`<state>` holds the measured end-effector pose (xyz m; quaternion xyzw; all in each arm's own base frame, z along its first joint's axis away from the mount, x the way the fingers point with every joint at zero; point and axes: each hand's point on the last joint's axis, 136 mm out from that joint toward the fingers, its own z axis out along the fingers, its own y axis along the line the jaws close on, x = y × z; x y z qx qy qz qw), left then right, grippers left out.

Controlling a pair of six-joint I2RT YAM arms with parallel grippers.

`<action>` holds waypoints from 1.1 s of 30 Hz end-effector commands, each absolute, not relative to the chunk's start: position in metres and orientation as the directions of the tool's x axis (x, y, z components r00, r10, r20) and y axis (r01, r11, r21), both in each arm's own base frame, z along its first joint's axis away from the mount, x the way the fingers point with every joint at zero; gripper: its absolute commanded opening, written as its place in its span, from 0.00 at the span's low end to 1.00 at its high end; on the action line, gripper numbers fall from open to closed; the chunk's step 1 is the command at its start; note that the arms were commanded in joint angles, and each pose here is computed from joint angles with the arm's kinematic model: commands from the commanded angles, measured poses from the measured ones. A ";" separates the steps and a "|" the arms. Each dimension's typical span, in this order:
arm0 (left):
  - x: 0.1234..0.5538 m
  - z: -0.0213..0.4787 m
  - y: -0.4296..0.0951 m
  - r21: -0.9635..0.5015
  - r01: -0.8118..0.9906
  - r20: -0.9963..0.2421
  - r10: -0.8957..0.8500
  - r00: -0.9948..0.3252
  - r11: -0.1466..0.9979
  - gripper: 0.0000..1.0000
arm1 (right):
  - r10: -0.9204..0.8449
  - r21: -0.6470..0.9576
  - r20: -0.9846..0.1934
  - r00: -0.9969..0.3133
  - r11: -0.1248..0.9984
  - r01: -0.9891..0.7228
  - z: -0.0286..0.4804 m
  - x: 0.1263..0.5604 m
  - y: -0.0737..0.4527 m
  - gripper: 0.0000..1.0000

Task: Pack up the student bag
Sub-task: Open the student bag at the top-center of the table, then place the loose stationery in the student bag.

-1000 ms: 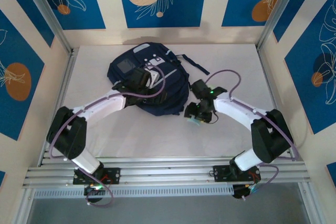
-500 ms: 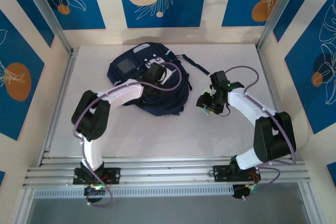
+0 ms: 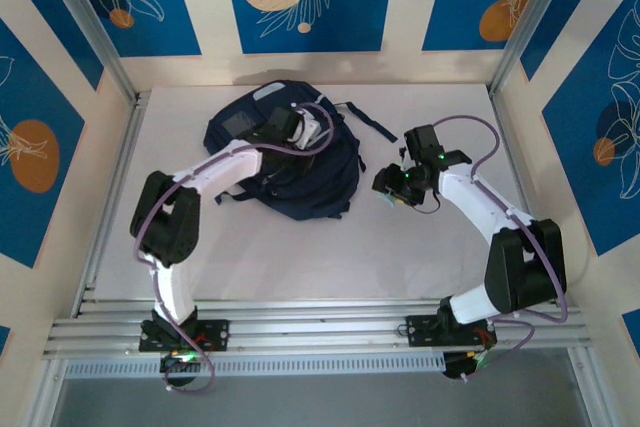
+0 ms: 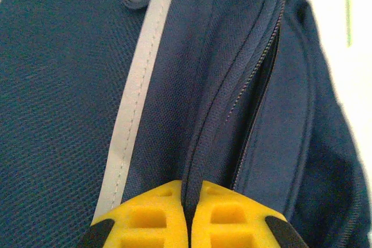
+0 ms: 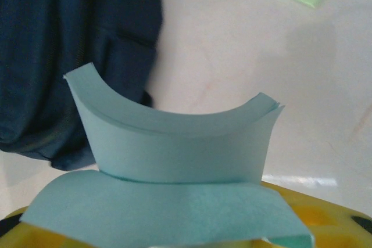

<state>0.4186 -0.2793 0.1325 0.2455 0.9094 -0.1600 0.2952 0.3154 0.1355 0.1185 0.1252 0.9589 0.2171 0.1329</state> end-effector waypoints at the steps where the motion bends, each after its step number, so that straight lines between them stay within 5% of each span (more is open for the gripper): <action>1: 0.413 0.184 -0.275 -0.321 0.501 -0.637 0.208 -0.742 0.804 0.00 | 0.266 0.532 -0.223 -0.938 0.839 0.111 0.139 0.337 0.165 0.54; 15: 0.419 0.214 -0.284 -0.481 0.460 -0.652 0.046 -0.757 0.746 0.00 | 0.198 0.641 -0.186 -0.962 0.767 0.034 0.137 0.413 0.279 0.55; 22: 0.423 0.211 -0.273 -0.499 0.414 -0.646 -0.009 -0.763 0.761 0.00 | 0.227 0.646 -0.147 -0.963 0.759 0.081 0.128 0.417 0.284 1.00; 29: 0.423 0.217 -0.271 -0.505 0.415 -0.655 -0.023 -0.756 0.757 0.00 | 0.236 0.669 -0.161 -0.958 0.740 0.069 0.133 0.404 0.276 0.94; 33: 0.421 0.220 -0.273 -0.521 0.419 -0.652 -0.030 -0.757 0.744 0.00 | 0.218 0.686 -0.173 -0.960 0.726 0.042 0.129 0.401 0.286 0.69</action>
